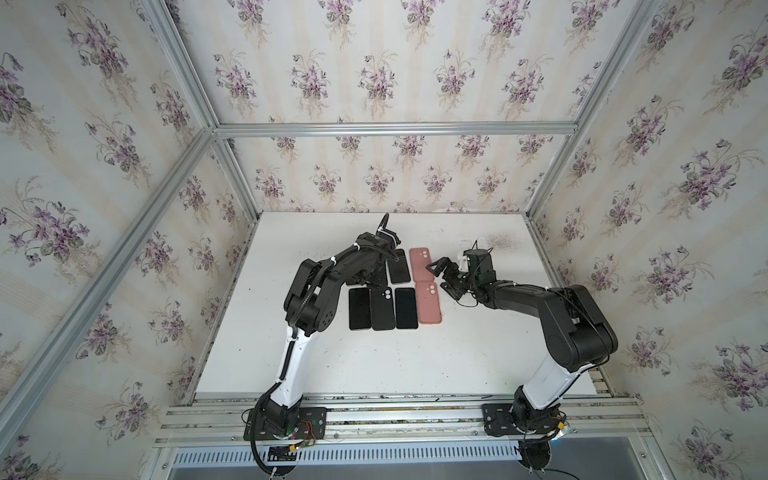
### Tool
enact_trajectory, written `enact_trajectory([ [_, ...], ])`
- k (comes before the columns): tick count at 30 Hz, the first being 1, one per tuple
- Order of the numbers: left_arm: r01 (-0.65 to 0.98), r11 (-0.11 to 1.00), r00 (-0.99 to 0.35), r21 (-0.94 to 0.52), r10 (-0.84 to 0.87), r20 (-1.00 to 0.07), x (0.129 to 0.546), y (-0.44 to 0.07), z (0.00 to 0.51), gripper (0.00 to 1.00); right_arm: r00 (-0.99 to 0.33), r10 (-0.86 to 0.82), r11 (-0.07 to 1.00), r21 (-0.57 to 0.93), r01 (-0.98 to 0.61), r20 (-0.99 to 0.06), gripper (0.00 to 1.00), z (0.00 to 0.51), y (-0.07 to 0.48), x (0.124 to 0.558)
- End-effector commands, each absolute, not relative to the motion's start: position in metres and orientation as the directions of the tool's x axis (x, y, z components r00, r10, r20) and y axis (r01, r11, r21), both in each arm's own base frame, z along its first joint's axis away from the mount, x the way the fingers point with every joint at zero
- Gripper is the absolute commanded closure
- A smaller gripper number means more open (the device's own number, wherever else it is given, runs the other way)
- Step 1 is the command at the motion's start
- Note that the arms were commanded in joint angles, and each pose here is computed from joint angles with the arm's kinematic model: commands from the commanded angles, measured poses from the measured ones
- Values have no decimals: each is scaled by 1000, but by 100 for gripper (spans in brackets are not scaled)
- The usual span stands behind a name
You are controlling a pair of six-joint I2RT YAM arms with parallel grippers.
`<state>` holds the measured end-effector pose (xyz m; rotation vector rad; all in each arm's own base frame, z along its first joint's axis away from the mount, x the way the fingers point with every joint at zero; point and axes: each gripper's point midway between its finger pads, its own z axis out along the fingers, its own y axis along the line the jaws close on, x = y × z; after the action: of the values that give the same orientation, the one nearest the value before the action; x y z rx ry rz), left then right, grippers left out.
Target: Take the phone out of the phone case
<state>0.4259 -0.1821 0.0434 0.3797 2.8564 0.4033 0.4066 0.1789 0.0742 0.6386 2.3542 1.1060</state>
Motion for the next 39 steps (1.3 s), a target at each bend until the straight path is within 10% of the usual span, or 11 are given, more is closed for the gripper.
enact_trajectory([
  [1, 199, 946, -934, 256, 262, -243, 427, -189, 68, 30, -775, 586, 562, 807, 178, -237, 1, 85, 180, 414],
  [15, 128, 991, -847, -49, 84, -524, 423, -173, 189, 14, -796, 491, 688, 718, 105, -354, 1, 96, 171, 404],
  [28, -53, 982, -393, -183, -189, -900, 370, -52, 349, 0, -662, 170, 948, 305, -94, -730, 0, 174, 109, 376],
  [39, -323, 941, -136, -101, -152, -979, 316, 37, 334, 0, -402, 144, 990, 132, 57, -905, 0, 243, 33, 345],
])
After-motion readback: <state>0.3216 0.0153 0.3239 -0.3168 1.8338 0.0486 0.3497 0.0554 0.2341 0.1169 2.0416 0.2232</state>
